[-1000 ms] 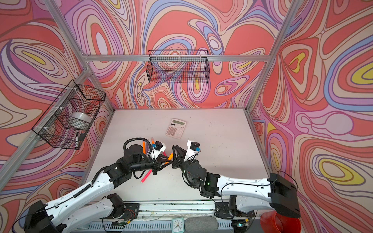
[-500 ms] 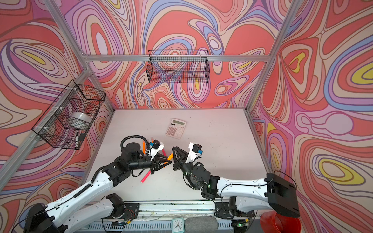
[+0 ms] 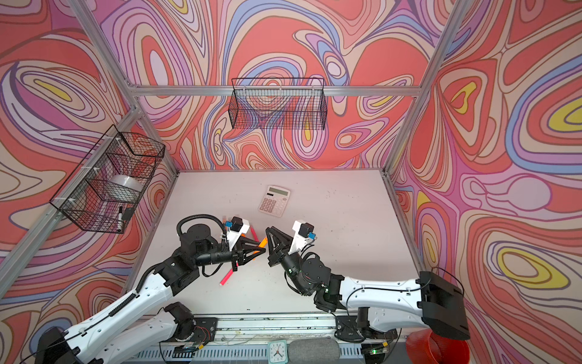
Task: Insert the pens into the pen caps
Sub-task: 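Open the right gripper and withdraw it while the left gripper tilts the capped marker, then lower the capped orange marker with the left gripper while the right gripper retracts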
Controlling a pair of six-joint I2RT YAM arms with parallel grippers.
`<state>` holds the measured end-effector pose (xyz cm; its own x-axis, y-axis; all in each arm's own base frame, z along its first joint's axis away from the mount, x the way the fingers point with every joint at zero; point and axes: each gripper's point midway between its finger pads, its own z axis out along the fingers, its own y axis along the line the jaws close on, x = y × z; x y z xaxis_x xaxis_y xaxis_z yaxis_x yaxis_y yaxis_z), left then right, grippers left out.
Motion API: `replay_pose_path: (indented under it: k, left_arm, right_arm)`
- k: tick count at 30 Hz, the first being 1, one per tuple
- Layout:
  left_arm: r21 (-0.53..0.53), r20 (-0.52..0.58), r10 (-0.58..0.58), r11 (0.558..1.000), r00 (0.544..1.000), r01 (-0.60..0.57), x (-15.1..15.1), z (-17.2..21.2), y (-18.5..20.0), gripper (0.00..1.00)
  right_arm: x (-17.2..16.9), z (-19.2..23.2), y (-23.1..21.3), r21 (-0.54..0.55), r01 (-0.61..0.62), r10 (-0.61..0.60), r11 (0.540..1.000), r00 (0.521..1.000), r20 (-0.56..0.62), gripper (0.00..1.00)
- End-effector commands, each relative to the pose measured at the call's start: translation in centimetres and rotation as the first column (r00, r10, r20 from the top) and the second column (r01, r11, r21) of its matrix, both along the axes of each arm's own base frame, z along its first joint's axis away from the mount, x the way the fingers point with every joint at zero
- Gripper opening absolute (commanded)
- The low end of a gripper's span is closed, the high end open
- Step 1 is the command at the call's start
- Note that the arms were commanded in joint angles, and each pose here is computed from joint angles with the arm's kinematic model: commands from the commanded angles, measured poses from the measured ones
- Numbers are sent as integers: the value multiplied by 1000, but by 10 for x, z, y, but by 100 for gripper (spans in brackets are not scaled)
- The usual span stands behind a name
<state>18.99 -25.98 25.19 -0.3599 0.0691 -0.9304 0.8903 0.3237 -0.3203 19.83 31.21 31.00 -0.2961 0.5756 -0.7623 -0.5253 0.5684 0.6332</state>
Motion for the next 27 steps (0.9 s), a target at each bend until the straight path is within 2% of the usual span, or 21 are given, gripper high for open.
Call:
replay_pose_path:
  k: [1, 3, 5, 7, 9, 11, 13, 18, 23, 27]
  left_arm:
    - [-294, 62, 572, 794, 818, -532, 93, 70, 72, 0]
    - [-217, -10, 581, 793, 814, -569, 94, 26, 73, 0]
    - [-144, -79, 596, 786, 799, -601, 96, -8, 75, 0]
    - [-66, -167, 635, 756, 754, -651, 99, -44, 81, 0]
    - [-3, -225, 659, 736, 717, -677, 100, -74, 85, 0]
    - [63, -280, 692, 705, 666, -706, 101, -100, 91, 0]
    - [149, -322, 733, 664, 599, -733, 103, -126, 98, 0]
    - [302, -394, 785, 603, 479, -738, 107, -167, 103, 0]
    - [409, -409, 820, 557, 401, -722, 115, -190, 104, 0]
    - [474, -413, 836, 536, 361, -698, 123, -205, 100, 0]
  right_arm:
    - [-70, -88, 35, -329, -324, 290, 887, 945, -150, 0]
    - [-64, -82, 29, -338, -285, 250, 897, 958, -144, 13]
    - [-56, -72, 20, -346, -228, 189, 910, 972, -143, 37]
    - [-47, -63, 3, -349, -150, 98, 925, 982, -163, 55]
    - [-41, -50, -14, -330, -93, 36, 939, 984, -176, 66]
    - [-42, -33, -24, -283, -83, 33, 955, 984, -178, 71]
    - [-50, -14, -23, -217, -141, 104, 966, 979, -177, 72]
    - [-78, 19, 5, -131, -350, 332, 928, 933, -137, 74]
    - [-96, 37, 22, -127, -463, 450, 877, 885, -115, 76]
    - [-101, 48, 19, -111, -479, 473, 871, 878, -76, 77]
